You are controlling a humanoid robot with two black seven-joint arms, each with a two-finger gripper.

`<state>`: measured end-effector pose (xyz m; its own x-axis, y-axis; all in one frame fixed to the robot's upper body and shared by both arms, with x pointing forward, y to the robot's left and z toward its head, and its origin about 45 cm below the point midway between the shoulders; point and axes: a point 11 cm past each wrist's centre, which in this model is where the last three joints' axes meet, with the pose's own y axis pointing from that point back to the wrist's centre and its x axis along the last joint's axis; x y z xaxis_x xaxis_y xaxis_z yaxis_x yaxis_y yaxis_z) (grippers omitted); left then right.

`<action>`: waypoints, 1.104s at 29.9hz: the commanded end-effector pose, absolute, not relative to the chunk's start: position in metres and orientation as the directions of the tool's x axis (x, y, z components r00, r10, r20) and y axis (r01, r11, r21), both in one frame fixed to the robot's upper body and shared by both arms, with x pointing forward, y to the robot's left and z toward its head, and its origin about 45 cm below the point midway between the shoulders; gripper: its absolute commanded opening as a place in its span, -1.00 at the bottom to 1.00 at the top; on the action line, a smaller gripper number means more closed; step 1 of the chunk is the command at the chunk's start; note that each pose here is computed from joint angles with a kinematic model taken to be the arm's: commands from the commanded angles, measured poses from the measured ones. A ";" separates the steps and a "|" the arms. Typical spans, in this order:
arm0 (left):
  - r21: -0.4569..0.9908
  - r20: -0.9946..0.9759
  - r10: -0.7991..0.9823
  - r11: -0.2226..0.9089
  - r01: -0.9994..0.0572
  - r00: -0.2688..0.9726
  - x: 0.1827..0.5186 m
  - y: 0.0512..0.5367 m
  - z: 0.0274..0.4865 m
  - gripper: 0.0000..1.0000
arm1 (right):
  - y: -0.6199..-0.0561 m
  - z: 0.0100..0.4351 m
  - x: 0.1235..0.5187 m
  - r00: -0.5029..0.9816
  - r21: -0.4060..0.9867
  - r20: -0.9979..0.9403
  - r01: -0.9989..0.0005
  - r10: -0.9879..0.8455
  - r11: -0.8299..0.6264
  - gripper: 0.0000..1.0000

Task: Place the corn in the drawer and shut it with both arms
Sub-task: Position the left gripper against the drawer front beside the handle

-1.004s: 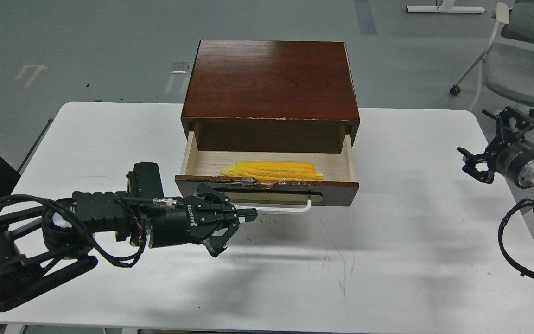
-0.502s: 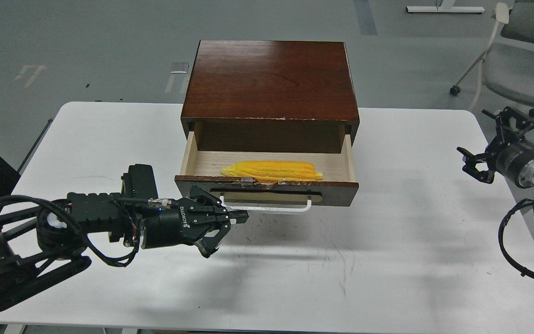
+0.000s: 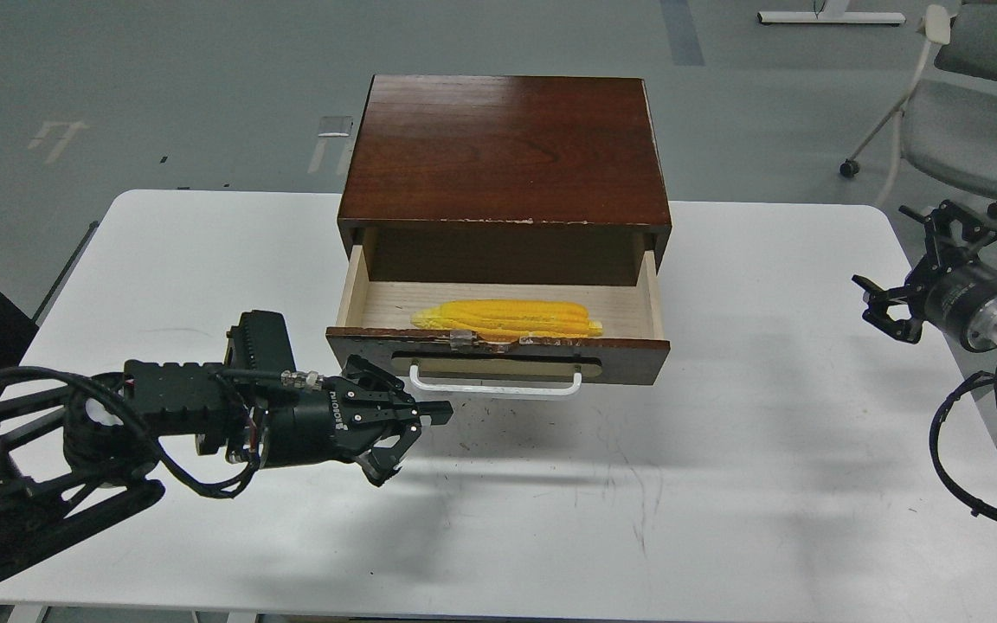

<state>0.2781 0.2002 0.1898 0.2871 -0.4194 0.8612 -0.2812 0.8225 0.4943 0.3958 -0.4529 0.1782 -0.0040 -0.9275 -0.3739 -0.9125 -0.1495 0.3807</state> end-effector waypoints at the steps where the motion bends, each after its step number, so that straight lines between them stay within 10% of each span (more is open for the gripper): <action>1: 0.486 0.867 -0.413 0.824 -0.291 0.278 0.281 0.200 0.194 -1.00 | -0.454 0.177 0.395 -0.006 0.384 -0.372 -0.912 -0.928 -0.148 0.94; 33: 0.463 0.880 -0.396 0.838 -0.291 0.262 0.281 0.193 0.200 -1.00 | -0.452 0.173 0.391 -0.004 0.393 -0.374 -0.906 -0.928 -0.155 0.95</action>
